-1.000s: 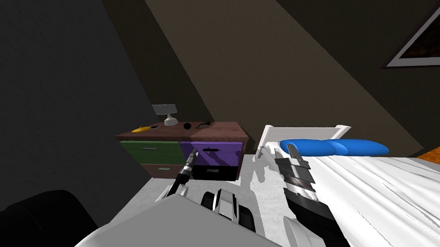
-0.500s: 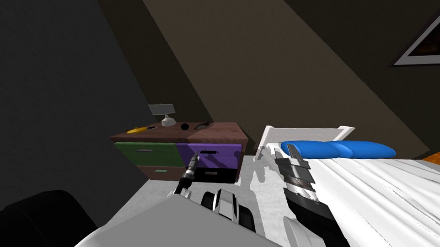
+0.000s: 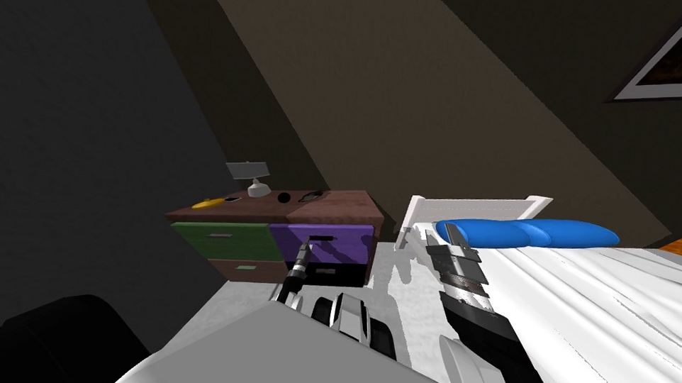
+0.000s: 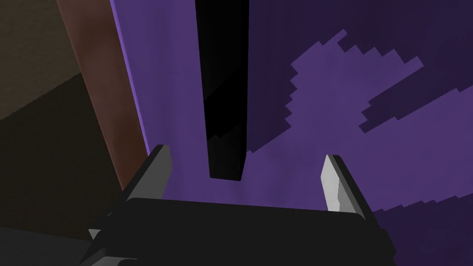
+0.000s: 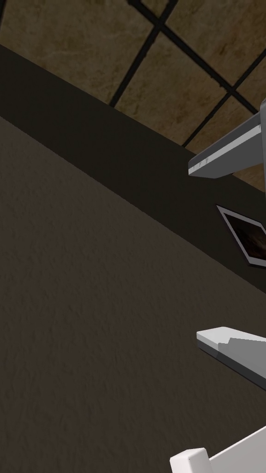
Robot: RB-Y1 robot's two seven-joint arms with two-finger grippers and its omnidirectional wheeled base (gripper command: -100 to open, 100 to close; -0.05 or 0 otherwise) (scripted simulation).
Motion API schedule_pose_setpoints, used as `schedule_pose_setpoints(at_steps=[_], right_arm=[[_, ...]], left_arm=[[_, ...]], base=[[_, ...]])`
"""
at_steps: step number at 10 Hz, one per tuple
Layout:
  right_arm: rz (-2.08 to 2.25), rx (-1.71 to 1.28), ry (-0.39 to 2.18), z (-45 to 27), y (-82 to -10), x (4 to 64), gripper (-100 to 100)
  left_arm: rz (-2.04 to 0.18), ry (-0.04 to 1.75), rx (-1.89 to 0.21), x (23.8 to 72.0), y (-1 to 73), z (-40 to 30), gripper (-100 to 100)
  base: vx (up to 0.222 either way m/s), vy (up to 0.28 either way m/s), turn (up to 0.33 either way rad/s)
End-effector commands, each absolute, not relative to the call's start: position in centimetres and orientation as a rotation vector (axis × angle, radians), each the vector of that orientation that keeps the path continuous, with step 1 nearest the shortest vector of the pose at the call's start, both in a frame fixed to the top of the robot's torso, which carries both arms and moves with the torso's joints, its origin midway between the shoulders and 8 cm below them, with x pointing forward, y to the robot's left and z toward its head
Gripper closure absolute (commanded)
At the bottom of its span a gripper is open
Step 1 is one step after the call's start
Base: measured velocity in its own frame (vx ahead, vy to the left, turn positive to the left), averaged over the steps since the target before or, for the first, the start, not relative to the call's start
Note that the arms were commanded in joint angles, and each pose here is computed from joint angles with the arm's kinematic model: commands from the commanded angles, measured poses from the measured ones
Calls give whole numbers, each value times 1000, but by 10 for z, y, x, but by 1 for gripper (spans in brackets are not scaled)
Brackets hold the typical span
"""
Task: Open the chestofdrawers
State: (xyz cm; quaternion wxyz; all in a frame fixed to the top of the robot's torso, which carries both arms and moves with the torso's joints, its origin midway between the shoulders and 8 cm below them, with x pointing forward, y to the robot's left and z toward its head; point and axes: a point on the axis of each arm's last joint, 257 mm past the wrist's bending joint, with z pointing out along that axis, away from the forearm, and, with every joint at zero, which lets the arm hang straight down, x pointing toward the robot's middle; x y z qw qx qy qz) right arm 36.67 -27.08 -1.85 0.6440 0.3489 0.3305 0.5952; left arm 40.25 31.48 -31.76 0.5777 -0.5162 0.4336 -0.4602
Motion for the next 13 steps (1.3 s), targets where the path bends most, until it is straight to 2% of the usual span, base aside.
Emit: schedule_pose_setpoints(at_steps=[1, 11, 12, 13], right_arm=[[1356, 794, 753, -18, -271, 367, 0], [1356, 794, 752, -18, -271, 367, 0], [1356, 794, 752, -18, -271, 367, 0], [1356, 794, 753, -18, -271, 367, 0]], left_arm=[[-1076, 1015, -1209, 403, 315, -318, 100], [-1078, 1033, -1212, 390, 310, -316, 100], [-1083, 1014, -1195, 402, 314, -298, -100], [-1083, 1015, -1196, 402, 314, -298, -100]], base=[[6, 2, 1], [-166, -40, 13], [-117, -20, -23], [-40, -5, -5]])
